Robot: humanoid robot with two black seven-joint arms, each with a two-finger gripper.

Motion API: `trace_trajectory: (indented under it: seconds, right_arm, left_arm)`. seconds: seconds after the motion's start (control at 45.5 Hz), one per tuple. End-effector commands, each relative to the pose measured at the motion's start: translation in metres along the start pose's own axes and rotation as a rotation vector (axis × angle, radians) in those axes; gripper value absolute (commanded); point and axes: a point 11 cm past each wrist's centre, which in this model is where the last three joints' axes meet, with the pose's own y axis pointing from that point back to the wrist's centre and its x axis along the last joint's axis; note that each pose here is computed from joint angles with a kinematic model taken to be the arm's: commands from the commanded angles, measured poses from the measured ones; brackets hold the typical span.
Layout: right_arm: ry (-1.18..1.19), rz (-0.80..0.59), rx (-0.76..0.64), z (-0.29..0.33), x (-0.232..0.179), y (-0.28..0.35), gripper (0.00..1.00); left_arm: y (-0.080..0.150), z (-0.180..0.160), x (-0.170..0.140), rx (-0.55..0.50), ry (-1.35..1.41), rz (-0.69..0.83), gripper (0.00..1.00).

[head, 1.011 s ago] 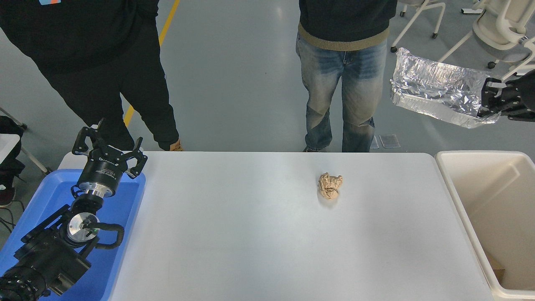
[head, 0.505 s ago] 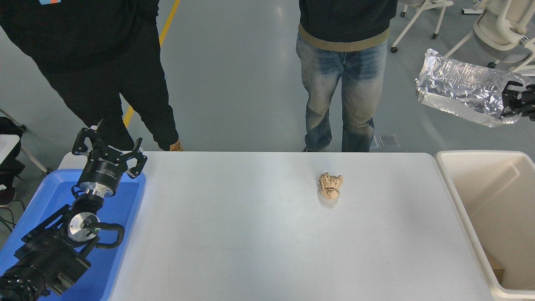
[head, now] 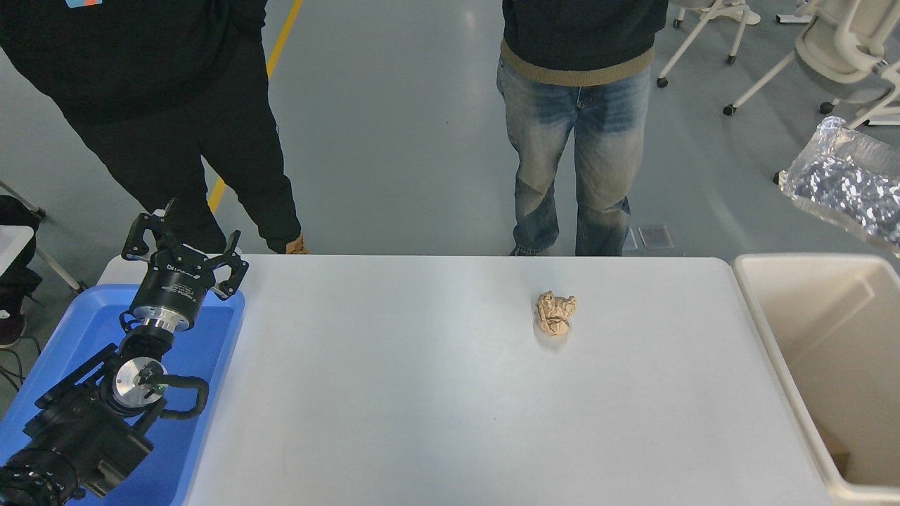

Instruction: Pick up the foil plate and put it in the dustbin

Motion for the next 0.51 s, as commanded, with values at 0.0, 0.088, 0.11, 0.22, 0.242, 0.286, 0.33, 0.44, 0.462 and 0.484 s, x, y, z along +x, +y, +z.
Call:
trace_trajectory:
  seconds: [0.0, 0.088, 0.11, 0.22, 0.242, 0.286, 0.33, 0.44, 0.462, 0.484]
  right_arm:
    - [-0.028, 0.062, -0.087, 0.045, -0.040, -0.017, 0.00]
    - [-0.051, 0.056, -0.101, 0.053, -0.057, -0.021, 0.00]
    - [-0.056, 0.053, -0.105, 0.055, -0.061, -0.022, 0.00]
    - [-0.078, 0.046, -0.138, 0.067, -0.081, -0.024, 0.00]
    - [-0.079, 0.048, -0.142, 0.069, -0.084, -0.025, 0.00]
    - [-0.092, 0.050, -0.160, 0.078, -0.094, -0.025, 0.00]
    - [-0.094, 0.044, -0.169, 0.083, -0.102, -0.026, 0.00]
    - [-0.092, 0.026, -0.184, 0.090, -0.119, -0.027, 0.00]
    - [-0.096, 0.021, -0.188, 0.092, -0.123, -0.027, 0.00]
    - [-0.099, 0.018, -0.190, 0.093, -0.126, -0.027, 0.00]
  left_arm:
    - [0.000, 0.000, 0.000, 0.000, 0.000, 0.000, 0.99]
    - [0.000, 0.000, 0.000, 0.000, 0.000, 0.000, 0.99]
    - [0.000, 0.000, 0.000, 0.000, 0.000, 0.000, 0.99]
    - [0.000, 0.000, 0.000, 0.000, 0.000, 0.000, 0.99]
    - [0.000, 0.000, 0.000, 0.000, 0.000, 0.000, 0.99]
    - [0.000, 0.000, 0.000, 0.000, 0.000, 0.000, 0.99]
    - [0.000, 0.000, 0.000, 0.000, 0.000, 0.000, 0.99]
    - [0.000, 0.000, 0.000, 0.000, 0.000, 0.000, 0.99]
    - [0.000, 0.000, 0.000, 0.000, 0.000, 0.000, 0.99]
    - [0.000, 0.000, 0.000, 0.000, 0.000, 0.000, 0.99]
